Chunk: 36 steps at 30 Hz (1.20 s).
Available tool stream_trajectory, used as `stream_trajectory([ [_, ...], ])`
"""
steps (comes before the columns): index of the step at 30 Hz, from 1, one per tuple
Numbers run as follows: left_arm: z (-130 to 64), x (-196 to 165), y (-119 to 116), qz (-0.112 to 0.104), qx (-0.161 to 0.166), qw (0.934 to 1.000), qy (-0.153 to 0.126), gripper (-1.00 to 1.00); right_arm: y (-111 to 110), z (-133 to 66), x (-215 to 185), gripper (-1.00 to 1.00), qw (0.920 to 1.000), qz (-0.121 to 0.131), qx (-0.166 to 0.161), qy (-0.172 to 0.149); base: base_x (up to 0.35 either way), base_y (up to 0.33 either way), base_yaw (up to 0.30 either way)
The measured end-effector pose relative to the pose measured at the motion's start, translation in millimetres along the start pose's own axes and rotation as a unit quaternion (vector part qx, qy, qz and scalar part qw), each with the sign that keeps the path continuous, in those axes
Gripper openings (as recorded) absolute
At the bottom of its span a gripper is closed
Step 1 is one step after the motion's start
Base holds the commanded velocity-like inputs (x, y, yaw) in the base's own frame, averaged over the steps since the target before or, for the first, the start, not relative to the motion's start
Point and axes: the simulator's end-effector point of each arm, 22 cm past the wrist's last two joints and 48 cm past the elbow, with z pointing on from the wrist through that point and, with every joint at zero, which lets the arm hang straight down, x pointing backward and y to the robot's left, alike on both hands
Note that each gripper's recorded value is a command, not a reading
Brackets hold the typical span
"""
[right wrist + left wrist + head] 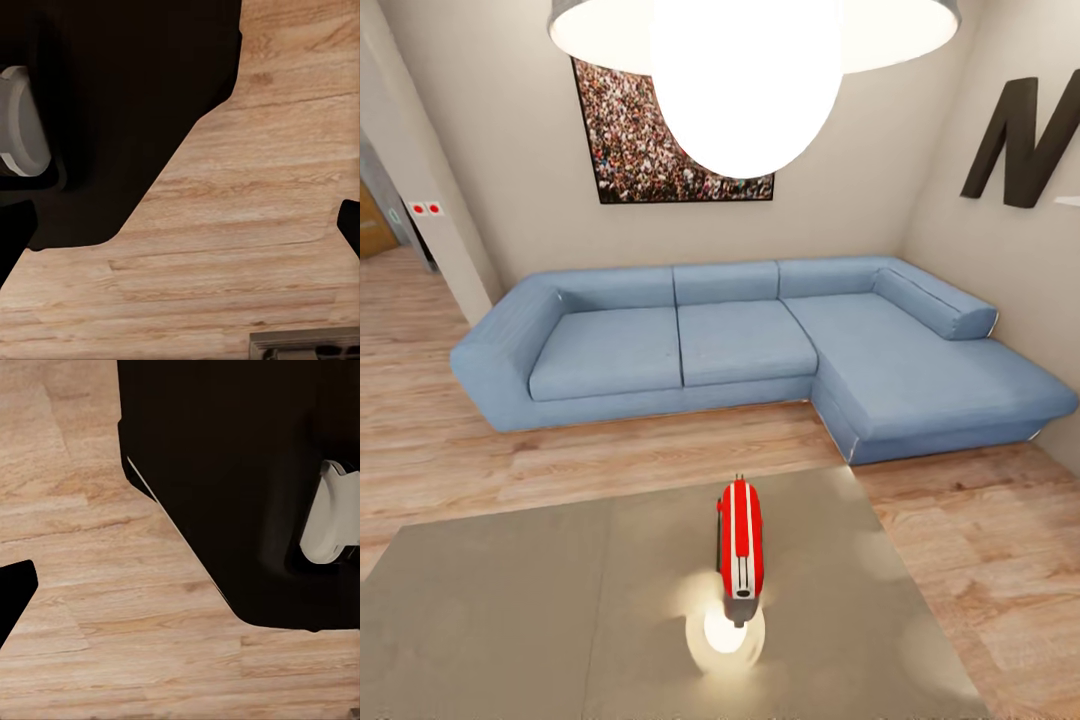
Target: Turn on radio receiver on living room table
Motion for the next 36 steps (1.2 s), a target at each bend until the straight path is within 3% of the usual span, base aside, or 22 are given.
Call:
stream_trajectory([
  [36,-0.6,22.3,0.7,0.000,-0.001,0.9996,0.029,1.00,0.4,-1.0,20.7,1.00,0.9997,0.000,0.000,0.025,0.000,0.000,0.000],
])
